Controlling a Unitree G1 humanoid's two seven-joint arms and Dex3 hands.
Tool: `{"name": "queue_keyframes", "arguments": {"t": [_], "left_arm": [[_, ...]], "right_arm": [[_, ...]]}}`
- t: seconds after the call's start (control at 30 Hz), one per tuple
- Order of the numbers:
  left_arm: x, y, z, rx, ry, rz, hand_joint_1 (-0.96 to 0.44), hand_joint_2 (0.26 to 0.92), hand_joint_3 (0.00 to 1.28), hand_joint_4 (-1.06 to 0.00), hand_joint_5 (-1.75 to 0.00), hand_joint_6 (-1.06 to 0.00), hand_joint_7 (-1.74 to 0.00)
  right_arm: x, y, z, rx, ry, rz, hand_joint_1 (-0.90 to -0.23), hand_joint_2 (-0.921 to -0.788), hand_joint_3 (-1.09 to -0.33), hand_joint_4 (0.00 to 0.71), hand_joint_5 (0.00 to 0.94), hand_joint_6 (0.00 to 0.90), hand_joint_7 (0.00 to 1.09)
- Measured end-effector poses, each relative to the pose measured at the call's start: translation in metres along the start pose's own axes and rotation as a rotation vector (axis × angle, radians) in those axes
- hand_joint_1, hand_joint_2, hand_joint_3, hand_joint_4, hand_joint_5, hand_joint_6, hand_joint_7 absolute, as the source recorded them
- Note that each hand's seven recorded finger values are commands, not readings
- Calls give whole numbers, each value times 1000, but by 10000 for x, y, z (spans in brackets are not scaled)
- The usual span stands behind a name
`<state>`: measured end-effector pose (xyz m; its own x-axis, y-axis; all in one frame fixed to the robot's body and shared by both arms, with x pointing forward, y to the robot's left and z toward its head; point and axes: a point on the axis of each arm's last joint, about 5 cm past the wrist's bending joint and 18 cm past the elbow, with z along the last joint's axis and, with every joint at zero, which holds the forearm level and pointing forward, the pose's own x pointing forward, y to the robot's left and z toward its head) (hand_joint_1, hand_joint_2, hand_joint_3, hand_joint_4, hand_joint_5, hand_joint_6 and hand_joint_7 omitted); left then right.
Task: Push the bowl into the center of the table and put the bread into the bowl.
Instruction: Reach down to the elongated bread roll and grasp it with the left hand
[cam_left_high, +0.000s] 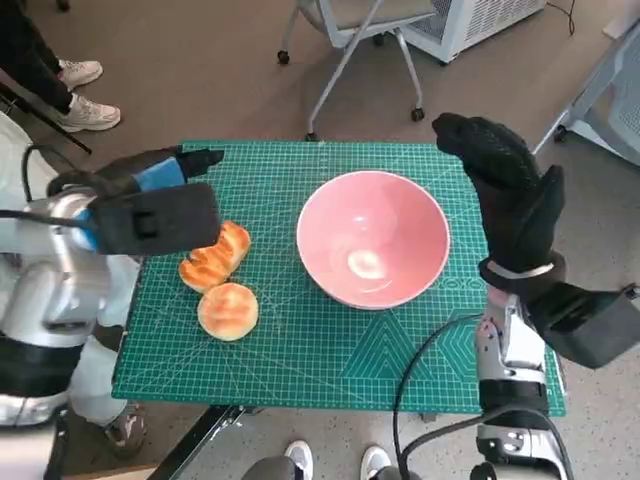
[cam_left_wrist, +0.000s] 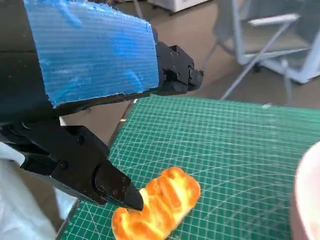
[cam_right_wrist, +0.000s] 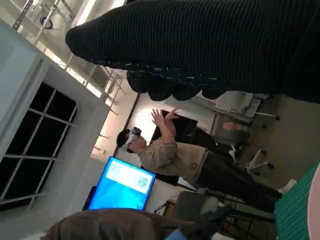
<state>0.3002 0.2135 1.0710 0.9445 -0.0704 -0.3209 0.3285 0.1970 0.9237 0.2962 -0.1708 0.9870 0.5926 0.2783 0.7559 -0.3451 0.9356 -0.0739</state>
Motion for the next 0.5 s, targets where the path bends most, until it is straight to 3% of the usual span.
{"name": "queue_keyframes", "arguments": {"t": [0.5], "left_arm": [[192, -132, -27, 52, 54, -115, -155, 752, 6, -175, -6, -326, -8]], "right_arm": [[-3, -1, 5, 3, 5, 0, -639, -921, -731, 194, 1, 46, 549]]}}
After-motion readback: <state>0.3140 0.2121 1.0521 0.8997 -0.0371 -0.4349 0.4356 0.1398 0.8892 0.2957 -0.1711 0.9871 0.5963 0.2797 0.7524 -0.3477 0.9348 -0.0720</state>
